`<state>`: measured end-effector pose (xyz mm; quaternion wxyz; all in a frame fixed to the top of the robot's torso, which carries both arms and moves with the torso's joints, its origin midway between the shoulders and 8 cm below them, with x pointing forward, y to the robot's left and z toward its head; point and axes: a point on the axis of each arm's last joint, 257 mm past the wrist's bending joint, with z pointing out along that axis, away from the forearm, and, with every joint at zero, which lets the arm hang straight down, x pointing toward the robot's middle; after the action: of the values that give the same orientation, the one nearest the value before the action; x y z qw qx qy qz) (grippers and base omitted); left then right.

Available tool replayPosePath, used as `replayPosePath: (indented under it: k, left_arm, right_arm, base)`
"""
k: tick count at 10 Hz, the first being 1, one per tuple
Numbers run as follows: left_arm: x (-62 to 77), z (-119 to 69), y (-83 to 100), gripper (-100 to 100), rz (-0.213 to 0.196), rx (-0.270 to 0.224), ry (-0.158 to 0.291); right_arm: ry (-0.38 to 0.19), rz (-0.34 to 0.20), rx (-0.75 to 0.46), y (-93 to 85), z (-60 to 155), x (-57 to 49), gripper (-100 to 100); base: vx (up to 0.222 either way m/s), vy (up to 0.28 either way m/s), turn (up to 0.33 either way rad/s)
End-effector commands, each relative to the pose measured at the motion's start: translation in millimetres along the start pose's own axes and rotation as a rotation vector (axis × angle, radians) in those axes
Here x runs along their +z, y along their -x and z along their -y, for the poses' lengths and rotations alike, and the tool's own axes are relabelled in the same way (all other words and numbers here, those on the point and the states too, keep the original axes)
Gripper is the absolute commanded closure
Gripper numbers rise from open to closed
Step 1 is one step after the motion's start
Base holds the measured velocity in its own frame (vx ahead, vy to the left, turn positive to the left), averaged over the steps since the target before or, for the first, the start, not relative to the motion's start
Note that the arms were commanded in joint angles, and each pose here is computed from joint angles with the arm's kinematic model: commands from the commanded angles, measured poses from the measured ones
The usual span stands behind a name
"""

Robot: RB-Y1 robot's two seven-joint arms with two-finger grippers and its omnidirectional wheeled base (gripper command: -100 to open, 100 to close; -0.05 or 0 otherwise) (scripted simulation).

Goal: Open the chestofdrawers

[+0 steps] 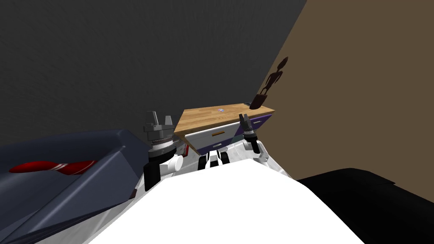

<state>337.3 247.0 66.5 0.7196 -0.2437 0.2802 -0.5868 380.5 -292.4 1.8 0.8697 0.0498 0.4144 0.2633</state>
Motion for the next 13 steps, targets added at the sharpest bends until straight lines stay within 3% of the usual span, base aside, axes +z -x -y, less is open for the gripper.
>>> replayPosePath:
  k: [1, 13]
  left_arm:
    - [0.0, 0.0, 0.0, 0, 0.0, 0.0, 0.0]
    - [0.0, 0.0, 0.0, 0, 0.0, 0.0, 0.0]
  right_arm:
    - [0.016, -0.013, -0.121, -4.6, 5.6, 1.8, -100]
    - [0.074, -0.073, -0.627, -25.3, 40.1, 4.8, -100]
  base:
    - [-0.018, 0.048, 0.008]
    - [-0.016, 0.046, 0.008]
